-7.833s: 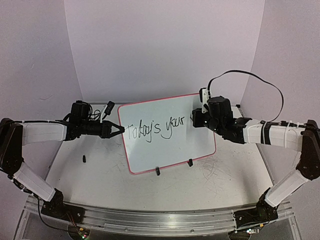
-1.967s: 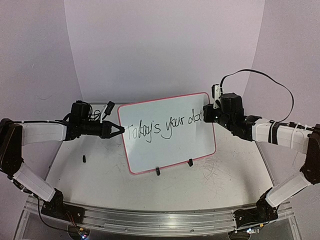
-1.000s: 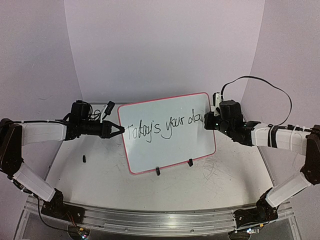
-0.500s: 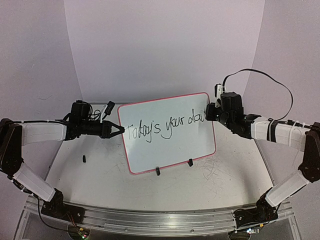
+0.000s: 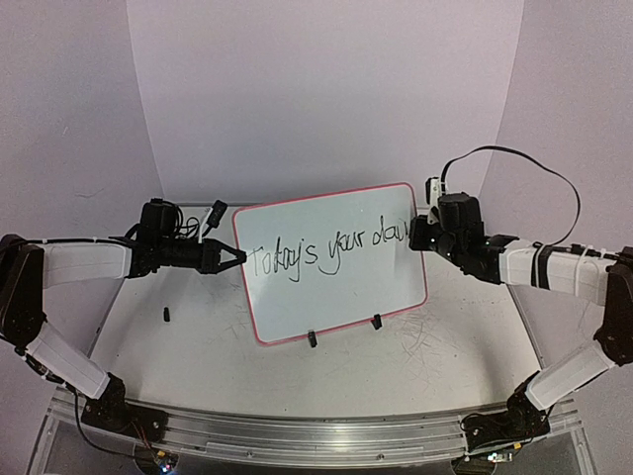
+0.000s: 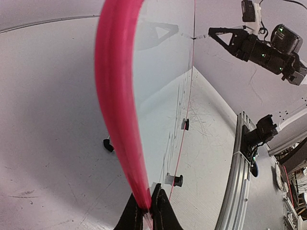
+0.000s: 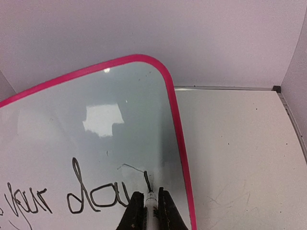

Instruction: Write a sentence on the whiteboard

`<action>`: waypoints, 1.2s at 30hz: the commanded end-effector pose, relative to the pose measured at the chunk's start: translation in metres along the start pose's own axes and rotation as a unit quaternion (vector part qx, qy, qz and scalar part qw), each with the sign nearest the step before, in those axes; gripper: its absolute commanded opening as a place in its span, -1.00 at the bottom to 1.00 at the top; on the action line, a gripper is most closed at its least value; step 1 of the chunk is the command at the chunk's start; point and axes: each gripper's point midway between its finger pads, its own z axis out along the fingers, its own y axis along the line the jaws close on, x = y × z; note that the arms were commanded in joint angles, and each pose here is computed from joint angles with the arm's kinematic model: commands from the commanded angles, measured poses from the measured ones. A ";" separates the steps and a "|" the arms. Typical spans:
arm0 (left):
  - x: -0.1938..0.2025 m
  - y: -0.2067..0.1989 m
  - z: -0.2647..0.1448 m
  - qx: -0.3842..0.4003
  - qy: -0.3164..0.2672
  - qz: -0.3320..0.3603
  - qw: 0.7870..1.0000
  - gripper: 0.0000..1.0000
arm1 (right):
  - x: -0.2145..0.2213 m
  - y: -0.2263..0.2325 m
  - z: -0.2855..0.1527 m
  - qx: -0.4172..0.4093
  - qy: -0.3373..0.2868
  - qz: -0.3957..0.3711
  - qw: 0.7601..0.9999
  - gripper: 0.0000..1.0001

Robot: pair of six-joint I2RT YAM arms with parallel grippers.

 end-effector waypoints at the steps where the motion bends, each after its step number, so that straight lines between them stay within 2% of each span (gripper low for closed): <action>1: 0.002 0.030 0.000 -0.078 0.006 0.018 0.997 -1.00 | 0.015 -0.004 -0.011 -0.009 0.019 0.010 1.000 -1.00; 8: 0.003 0.030 0.001 -0.078 0.006 0.018 0.997 -1.00 | 0.043 0.003 -0.015 -0.030 0.054 0.011 0.998 -1.00; 14: 0.002 0.030 0.000 -0.079 0.005 0.019 0.997 -1.00 | 0.047 0.025 -0.008 -0.051 0.062 0.007 0.997 -1.00; 17: 0.002 0.029 -0.001 -0.079 0.004 0.019 0.997 -1.00 | 0.039 0.045 -0.005 -0.071 0.056 0.003 0.996 -1.00; 21: 0.000 0.029 -0.002 -0.080 0.002 0.019 0.997 -1.00 | 0.004 0.064 -0.017 -0.103 0.021 0.013 0.994 -1.00; 24: -0.001 0.028 -0.003 -0.081 0.000 0.020 0.997 -1.00 | -0.023 0.044 -0.036 -0.080 -0.019 0.019 0.996 -1.00; 29: -0.001 0.029 -0.003 -0.085 0.000 0.022 0.996 -1.00 | -0.012 -0.012 -0.038 -0.011 -0.017 0.013 1.000 -1.00; 36: 0.002 0.030 -0.001 -0.081 0.005 0.018 0.997 -1.00 | -0.019 -0.010 -0.030 -0.015 -0.017 0.018 1.000 -1.00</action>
